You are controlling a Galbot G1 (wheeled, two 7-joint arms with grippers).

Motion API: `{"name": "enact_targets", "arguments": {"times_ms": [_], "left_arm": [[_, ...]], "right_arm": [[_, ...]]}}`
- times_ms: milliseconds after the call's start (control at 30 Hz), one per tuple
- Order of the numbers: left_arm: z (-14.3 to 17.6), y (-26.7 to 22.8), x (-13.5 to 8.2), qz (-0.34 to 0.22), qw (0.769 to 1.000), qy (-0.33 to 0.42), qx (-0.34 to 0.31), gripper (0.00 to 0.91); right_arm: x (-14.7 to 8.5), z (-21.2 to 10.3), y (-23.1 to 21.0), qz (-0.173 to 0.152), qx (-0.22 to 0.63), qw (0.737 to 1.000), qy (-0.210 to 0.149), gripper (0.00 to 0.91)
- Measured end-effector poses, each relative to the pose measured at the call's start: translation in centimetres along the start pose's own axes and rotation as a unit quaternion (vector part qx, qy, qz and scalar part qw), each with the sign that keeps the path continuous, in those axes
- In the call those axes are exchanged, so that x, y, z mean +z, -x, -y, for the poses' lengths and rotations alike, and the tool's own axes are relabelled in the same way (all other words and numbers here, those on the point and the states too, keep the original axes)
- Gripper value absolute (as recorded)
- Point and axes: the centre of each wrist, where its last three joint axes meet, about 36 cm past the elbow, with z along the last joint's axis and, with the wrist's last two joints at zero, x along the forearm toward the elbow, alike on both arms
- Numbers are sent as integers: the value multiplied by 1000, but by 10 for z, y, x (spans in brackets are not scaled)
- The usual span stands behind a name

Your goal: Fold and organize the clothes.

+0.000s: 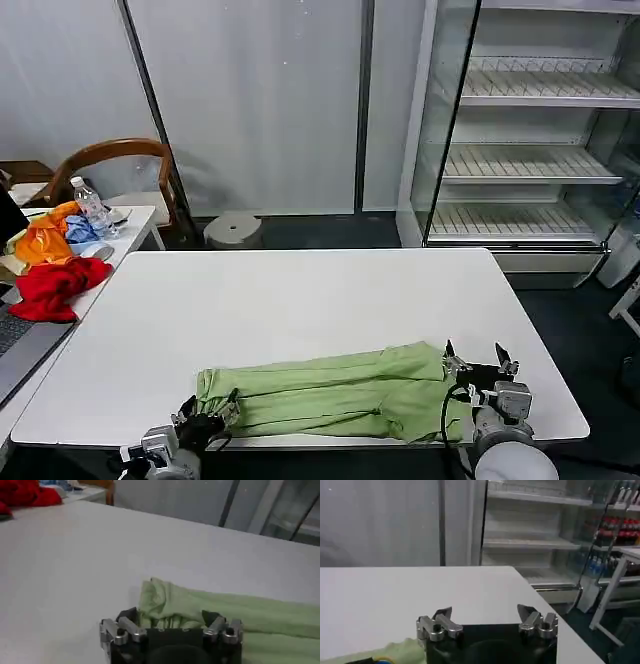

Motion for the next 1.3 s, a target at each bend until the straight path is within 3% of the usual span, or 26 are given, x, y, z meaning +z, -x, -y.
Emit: {"name": "enact_targets", "arguments": {"times_ms": [833, 1300], "left_arm": [[7, -3, 13, 12, 1000, 15, 5, 10], [-24, 14, -2, 37, 998, 46, -39, 10]], "right_arm": [[-1, -1, -1, 6, 2, 1000, -1, 907], [-1, 0, -1, 10, 1, 1000, -2, 907]]}}
